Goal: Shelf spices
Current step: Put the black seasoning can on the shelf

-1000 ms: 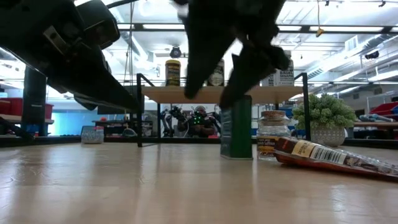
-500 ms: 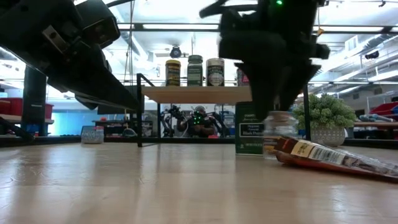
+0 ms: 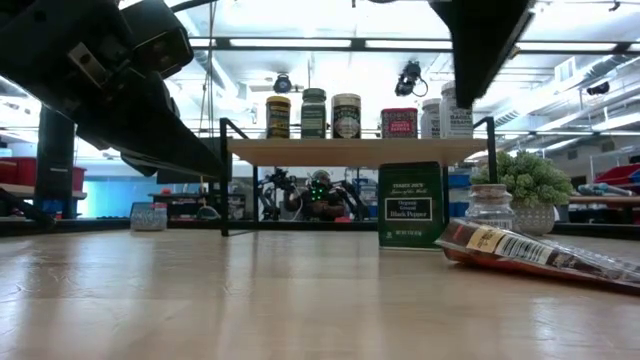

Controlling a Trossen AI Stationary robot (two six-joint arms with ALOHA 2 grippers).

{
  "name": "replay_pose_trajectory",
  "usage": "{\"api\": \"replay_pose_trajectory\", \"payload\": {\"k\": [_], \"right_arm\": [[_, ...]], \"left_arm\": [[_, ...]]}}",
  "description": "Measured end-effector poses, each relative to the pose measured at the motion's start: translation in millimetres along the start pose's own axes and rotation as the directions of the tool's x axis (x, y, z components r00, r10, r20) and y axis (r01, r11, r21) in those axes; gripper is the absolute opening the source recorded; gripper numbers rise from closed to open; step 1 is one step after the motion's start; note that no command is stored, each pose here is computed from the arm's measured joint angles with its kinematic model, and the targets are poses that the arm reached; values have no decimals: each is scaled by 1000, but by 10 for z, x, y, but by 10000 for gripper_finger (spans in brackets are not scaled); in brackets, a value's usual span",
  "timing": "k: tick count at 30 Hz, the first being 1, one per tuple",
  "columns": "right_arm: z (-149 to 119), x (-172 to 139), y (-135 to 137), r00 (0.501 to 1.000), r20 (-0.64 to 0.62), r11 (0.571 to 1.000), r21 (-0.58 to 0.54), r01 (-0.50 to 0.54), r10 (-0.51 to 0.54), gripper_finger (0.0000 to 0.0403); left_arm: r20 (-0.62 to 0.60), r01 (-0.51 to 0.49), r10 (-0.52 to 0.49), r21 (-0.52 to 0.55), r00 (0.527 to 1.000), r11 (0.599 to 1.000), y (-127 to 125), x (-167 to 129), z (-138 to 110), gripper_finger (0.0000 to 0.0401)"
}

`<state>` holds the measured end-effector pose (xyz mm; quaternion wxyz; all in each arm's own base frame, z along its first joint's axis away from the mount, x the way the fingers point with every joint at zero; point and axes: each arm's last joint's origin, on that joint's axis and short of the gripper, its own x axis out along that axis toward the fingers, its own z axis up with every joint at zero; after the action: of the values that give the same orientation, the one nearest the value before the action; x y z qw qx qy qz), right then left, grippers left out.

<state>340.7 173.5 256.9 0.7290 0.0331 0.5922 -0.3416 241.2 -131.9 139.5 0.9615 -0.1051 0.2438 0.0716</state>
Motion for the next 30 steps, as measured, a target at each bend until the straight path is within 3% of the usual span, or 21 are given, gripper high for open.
{"api": "replay_pose_trajectory", "payload": {"k": [5,13,25,30], "right_arm": [[226,-83,-97,998,3,997,-45,-65,65,288],[628,65,-280,975,-88,974,-81,-211,204,279],[855,229,-496,977,-110,983,-3,-182,181,292],[851,276,-463,975,-108,969,-134,-207,194,285]], "left_arm": [[0,0,0,71,1000,998,0,0,0,1],[-15,69,-68,57,998,996,-29,-1,12,1],[-22,83,-82,59,996,995,-34,-1,10,2],[-22,83,-82,59,996,995,-34,-1,10,3]]}}
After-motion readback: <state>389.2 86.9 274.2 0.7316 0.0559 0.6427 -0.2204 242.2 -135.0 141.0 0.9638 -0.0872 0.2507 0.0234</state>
